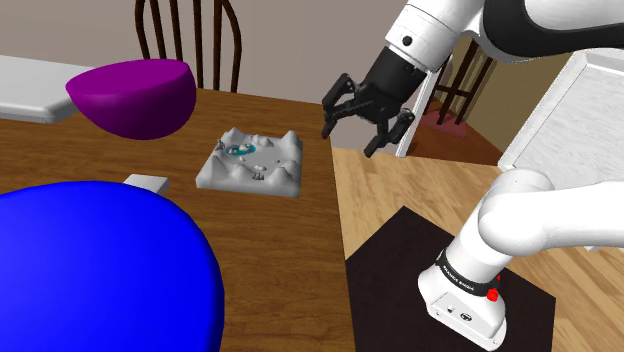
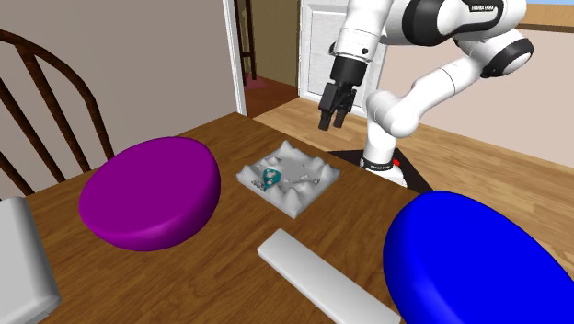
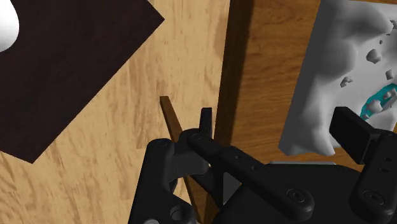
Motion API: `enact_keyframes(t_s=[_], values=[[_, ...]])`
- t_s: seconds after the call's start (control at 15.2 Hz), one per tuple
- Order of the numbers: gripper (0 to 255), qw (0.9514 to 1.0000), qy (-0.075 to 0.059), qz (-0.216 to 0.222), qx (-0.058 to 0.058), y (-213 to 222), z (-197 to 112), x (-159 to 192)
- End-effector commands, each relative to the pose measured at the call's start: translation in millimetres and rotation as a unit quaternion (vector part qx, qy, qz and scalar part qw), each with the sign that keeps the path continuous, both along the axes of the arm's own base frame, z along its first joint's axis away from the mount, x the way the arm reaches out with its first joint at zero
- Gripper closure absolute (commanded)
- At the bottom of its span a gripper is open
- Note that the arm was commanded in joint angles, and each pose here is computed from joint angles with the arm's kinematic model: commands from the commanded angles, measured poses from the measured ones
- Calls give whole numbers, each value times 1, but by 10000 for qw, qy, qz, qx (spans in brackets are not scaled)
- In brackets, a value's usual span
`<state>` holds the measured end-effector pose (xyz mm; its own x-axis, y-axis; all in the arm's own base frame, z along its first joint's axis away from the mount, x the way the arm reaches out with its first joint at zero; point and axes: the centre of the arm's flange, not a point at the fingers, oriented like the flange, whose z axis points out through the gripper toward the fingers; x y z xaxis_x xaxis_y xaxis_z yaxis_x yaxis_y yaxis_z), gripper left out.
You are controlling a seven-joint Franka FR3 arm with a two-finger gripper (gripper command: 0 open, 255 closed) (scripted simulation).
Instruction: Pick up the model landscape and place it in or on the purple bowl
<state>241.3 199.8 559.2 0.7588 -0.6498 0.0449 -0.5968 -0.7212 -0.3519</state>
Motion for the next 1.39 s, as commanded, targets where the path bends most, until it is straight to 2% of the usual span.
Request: enact_keyframes(t_s=[0.0,0.26,0.79,1.32], values=[[0,9993,-125,-326,152,24,1,1],[0,9943,-364,-912,407,71,3,6],[0,9943,-364,-912,407,81,-33,21],[0,9943,-364,-912,407,81,-33,21]])
